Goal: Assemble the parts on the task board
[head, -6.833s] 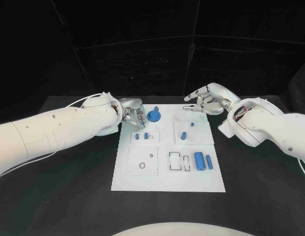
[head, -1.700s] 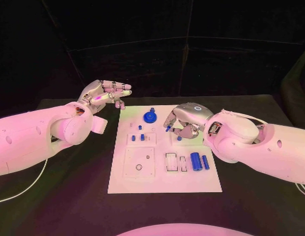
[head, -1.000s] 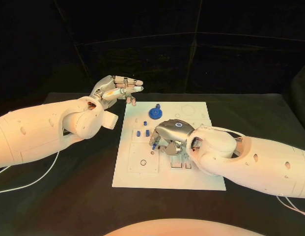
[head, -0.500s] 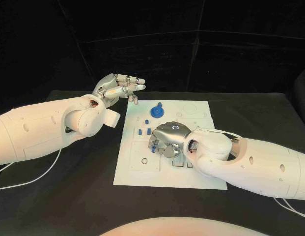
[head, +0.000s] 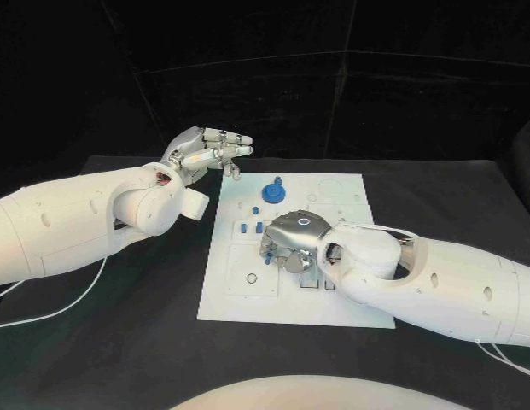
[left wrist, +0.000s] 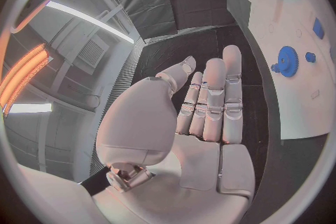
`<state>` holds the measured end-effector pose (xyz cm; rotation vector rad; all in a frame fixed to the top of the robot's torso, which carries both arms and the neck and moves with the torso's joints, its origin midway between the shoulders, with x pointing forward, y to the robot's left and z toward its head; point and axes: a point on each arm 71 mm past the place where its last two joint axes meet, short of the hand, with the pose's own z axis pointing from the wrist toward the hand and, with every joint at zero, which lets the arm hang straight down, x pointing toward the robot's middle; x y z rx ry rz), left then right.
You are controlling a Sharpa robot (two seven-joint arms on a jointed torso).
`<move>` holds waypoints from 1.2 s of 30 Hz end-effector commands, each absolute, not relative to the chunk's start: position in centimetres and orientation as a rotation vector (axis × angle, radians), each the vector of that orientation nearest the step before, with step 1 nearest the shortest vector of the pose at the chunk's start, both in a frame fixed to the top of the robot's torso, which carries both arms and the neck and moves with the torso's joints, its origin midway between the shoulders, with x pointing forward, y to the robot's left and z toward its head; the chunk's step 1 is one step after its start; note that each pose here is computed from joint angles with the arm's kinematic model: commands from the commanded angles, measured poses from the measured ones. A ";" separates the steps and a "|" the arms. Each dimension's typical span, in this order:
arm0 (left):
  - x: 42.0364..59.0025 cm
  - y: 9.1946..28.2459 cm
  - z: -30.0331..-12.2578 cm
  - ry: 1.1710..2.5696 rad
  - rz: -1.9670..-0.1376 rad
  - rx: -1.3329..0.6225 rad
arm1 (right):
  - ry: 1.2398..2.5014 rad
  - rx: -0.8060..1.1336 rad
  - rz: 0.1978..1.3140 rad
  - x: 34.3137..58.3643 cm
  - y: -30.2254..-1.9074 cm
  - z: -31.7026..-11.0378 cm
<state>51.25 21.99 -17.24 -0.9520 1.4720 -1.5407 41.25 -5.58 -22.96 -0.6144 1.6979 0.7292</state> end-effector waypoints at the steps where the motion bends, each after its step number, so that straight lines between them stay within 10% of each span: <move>1: 51.3 21.9 -17.1 1.474 -1.555 -0.954 | 1.680 -0.640 0.700 41.2 -5.5 -22.9; 36: 51.4 22.1 -17.3 1.491 -1.546 -0.963 | 1.582 -0.543 0.751 41.3 -6.0 -22.2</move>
